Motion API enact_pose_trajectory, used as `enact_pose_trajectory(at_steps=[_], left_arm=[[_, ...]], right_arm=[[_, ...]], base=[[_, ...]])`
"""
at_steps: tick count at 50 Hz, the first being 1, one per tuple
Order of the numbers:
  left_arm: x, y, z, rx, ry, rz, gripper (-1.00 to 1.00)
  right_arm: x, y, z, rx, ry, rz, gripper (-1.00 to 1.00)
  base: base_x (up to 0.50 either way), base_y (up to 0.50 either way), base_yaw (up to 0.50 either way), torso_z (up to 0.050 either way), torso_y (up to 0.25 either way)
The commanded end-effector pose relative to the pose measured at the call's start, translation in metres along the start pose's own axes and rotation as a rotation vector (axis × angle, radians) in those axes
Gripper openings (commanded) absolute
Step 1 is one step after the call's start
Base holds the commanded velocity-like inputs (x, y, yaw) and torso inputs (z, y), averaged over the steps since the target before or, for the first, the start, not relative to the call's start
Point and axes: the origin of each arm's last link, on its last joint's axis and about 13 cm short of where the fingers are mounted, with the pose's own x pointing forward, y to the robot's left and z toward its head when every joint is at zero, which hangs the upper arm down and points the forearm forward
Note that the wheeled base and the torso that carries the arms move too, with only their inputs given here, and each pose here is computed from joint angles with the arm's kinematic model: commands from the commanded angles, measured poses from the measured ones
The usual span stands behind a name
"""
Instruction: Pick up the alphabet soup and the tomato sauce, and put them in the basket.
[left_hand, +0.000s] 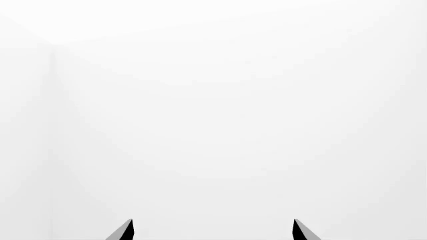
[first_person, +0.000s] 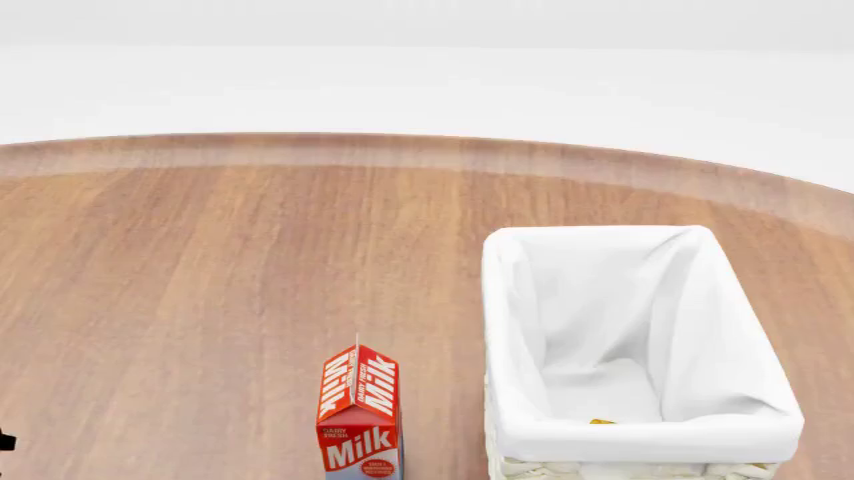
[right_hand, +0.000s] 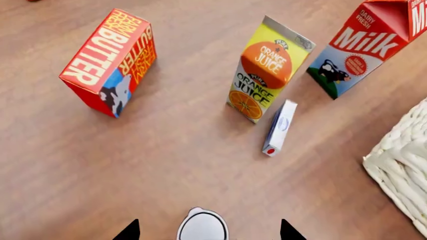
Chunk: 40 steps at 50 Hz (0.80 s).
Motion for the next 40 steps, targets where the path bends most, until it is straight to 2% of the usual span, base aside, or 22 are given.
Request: enact_pose_trajectory(at_steps=[1,23,40], left_arm=[[0.000,0.000,0.000,0.001,0.000,0.000,1.00],[0.000,0.000,0.000,-0.002,0.001,0.002,1.00],[-0.001,0.000,-0.002,-0.002,0.003,0.003,1.00]], right_arm=[[0.009,-0.001,-0.005,0.018,0.025,-0.004,1.00],[0.029,0.006,-0.018,0.007,0.047,0.008,1.00],[0.044,0.004,-0.029,0.031,0.075,0.010,1.00]], base=[[0.00,0.00,0.00,0.000,0.000],[0.00,0.00,0.00,0.000,0.000],[0.00,0.00,0.00,0.000,0.000]])
